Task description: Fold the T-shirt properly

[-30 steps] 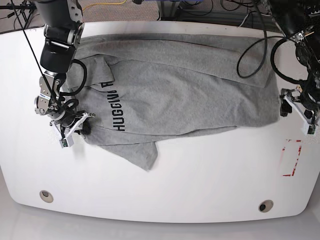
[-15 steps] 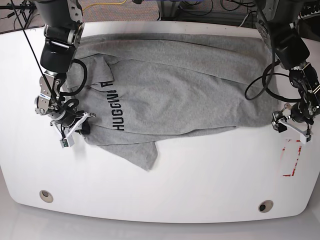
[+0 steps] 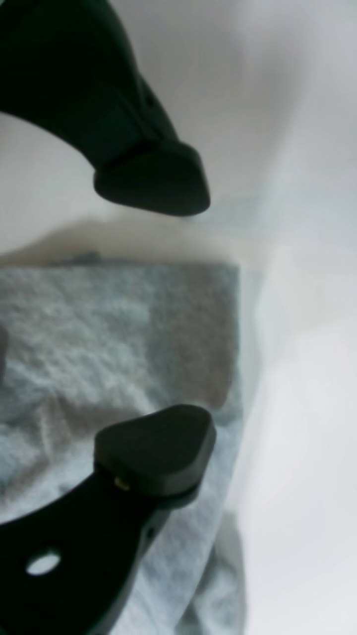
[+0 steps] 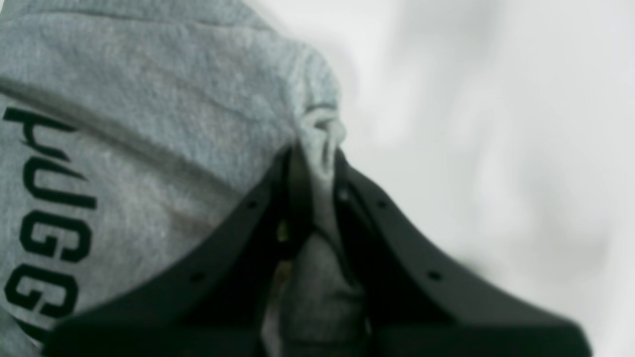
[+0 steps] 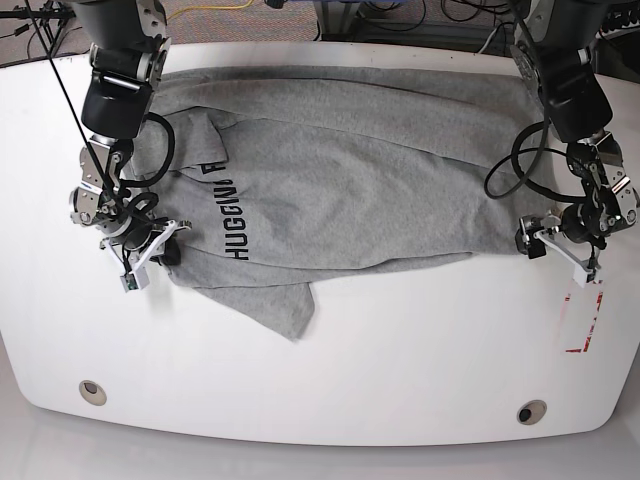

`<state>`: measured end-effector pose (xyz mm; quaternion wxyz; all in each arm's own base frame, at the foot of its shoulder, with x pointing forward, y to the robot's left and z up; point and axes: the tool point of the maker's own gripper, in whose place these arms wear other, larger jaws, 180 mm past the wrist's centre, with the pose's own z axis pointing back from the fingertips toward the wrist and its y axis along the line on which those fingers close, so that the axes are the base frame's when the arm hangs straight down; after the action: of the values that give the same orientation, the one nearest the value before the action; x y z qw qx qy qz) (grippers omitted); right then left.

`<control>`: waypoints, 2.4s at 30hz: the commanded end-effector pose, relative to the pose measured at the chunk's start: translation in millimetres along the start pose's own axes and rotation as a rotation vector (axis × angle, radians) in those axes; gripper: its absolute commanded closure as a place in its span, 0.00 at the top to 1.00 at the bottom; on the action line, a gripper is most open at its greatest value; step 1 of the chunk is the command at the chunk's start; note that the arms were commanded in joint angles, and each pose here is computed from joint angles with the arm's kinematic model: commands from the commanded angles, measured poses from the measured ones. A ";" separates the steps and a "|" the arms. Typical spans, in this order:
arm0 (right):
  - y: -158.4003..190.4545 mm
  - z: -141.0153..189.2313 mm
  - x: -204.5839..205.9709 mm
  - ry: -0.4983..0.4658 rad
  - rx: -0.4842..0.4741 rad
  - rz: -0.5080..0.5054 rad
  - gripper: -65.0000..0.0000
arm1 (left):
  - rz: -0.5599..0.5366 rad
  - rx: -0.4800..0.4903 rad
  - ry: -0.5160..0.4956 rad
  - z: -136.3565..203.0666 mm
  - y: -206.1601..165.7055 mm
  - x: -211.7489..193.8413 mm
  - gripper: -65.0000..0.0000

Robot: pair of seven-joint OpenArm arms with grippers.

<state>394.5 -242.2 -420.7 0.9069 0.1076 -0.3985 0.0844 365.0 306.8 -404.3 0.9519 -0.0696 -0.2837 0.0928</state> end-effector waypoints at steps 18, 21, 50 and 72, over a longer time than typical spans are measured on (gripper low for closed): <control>-6.1 8.5 22.0 -0.051 -0.018 0.041 0.03 | -0.002 -0.051 0.045 -11.4 -19.9 -27.1 0.05; -6.8 8.8 21.2 -0.050 -0.019 0.041 0.03 | 0.000 -0.048 0.031 -12.3 -18.9 -28.0 0.00; 11.1 91.0 69.0 -0.060 -0.176 0.373 0.03 | -0.280 0.093 -0.371 110.5 -44.4 78.0 0.00; -30.9 142.2 180.4 -0.192 -0.354 0.502 0.03 | -0.337 0.128 -0.644 194.9 -77.2 169.7 0.00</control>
<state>407.4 -282.4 -241.4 0.8447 -0.1115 -0.4711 0.2282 398.1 276.7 -177.8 0.8482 0.0527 -0.5260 -0.0339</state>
